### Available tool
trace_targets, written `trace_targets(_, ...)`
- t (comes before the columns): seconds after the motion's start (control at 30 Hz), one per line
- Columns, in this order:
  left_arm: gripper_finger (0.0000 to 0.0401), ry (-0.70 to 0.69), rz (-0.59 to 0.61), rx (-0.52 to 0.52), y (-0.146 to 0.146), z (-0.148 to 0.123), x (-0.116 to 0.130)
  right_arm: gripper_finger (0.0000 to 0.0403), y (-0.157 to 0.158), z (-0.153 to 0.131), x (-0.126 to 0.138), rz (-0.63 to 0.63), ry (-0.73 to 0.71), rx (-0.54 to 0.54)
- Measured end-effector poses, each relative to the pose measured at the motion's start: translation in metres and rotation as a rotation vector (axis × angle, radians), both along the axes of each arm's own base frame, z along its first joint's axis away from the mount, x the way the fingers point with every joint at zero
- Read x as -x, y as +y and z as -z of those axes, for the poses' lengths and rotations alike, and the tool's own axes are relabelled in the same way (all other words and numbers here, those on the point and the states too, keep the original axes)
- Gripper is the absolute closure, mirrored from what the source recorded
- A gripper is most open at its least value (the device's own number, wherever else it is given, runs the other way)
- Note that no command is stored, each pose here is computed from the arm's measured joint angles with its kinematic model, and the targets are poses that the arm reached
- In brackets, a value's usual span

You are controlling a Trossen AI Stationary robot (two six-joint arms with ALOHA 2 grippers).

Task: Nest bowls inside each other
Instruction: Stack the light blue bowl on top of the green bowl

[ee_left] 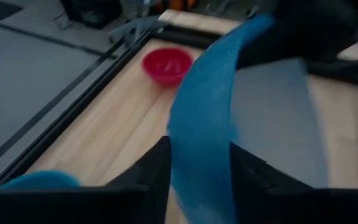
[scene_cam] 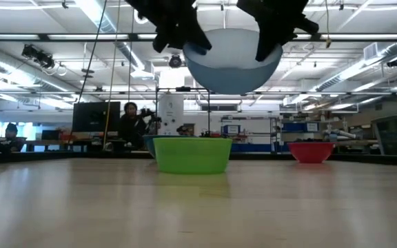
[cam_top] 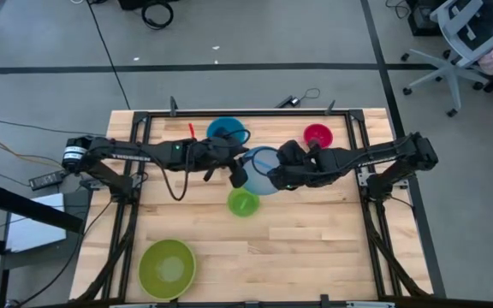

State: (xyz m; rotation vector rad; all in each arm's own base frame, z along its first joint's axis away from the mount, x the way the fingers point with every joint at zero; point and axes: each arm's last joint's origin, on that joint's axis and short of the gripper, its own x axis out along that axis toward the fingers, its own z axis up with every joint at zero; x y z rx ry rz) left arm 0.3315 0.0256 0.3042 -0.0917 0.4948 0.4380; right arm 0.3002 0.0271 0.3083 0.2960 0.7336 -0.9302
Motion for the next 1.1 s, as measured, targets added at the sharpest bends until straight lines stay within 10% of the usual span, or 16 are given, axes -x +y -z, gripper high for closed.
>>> trace_targets(0.13, 0.0382, 0.060, -0.032, 0.005, 0.002, 0.000, 0.010, 0.0329, -0.007, -0.003, -0.007, 0.021, -0.087, -0.130)
trace_targets(0.37, 0.0397, 0.216, -0.054, 0.126, 0.005, 0.004, 0.033, 0.0221, -0.007, -0.024, -0.024, -0.331, -0.266, -0.362)
trace_targets(0.6, 0.0398, 0.548, 0.018, 0.239, -0.013, 0.011, 0.075, 0.0161, -0.008, -0.072, -0.010, -0.396, -0.553, -0.265)
trace_targets(0.87, 0.0399, 0.763, 0.343, 0.444, -0.095, 0.013, 0.130, 0.0164, -0.025, -0.059, 0.011, -0.206, -0.343, -0.151)
trace_targets(1.1, 0.0399, 0.813, 0.371, 0.537, -0.153, 0.055, 0.159, 0.0165, -0.033, -0.024, -0.007, -0.154, -0.225, -0.235)
